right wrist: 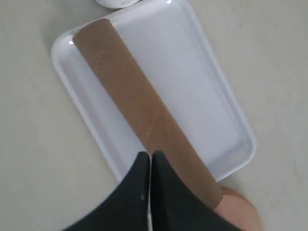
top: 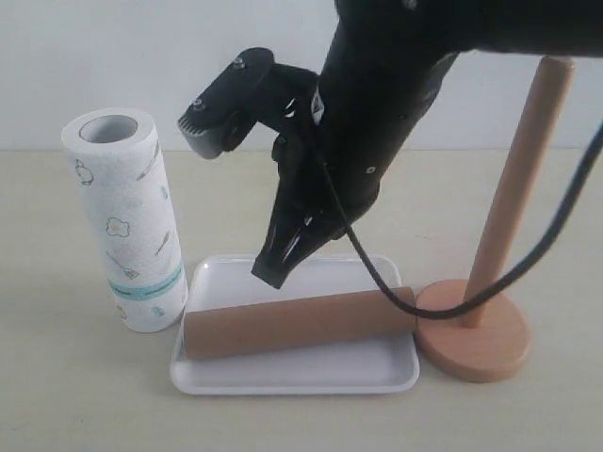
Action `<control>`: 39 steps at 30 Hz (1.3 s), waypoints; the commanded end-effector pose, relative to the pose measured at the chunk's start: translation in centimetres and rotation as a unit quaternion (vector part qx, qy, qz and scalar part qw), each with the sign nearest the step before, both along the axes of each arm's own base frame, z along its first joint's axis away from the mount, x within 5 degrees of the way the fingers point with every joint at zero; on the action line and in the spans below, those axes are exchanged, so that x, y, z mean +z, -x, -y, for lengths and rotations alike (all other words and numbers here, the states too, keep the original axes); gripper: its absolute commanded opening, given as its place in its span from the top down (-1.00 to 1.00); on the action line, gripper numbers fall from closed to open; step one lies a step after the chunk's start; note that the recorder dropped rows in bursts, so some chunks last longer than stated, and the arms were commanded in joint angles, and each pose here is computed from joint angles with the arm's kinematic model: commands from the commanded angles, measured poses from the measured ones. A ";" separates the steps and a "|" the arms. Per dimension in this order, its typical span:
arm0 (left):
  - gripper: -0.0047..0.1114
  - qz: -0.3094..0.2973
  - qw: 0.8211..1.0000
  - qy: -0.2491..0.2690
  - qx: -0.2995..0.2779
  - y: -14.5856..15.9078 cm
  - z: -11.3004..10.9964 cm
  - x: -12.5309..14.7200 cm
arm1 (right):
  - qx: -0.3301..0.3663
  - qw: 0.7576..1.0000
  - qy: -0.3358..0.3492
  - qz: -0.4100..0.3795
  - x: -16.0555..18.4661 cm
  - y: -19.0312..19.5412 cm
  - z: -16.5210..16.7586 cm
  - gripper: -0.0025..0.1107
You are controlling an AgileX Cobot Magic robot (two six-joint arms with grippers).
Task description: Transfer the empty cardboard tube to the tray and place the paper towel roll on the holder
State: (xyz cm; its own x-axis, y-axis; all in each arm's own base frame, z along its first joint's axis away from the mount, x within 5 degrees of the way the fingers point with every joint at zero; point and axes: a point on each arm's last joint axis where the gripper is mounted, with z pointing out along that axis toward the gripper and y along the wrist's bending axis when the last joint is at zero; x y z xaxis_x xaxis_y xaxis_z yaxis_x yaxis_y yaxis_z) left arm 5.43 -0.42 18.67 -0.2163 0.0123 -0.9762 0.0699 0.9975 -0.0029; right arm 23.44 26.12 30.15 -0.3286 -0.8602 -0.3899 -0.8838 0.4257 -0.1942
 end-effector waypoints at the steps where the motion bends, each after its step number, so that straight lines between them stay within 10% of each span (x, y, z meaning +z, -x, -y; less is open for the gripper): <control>1: 0.84 0.000 1.000 0.004 0.002 0.0 0.0 -0.1 | -0.022 0.997 -0.032 -0.068 2.7 2.7 1.5 0.96; 11: 0.84 0.000 1.000 0.004 0.002 0.0 0.0 -0.1 | 0.007 0.989 -0.106 -0.108 6.9 8.0 5.4 0.96; 39: 0.84 0.000 1.000 0.004 0.002 0.0 0.0 -0.1 | -0.007 0.978 -0.204 -0.047 5.5 18.6 17.8 0.96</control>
State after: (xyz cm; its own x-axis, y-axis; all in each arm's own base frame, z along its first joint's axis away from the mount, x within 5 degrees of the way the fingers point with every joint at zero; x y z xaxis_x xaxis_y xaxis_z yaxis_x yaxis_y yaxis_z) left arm 5.43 -0.42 18.67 -0.2163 0.0123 -0.9762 0.0699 0.9975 -0.0029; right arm 5.32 9.05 35.30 -0.3858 -0.6706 -0.6336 -0.8921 0.4463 0.0708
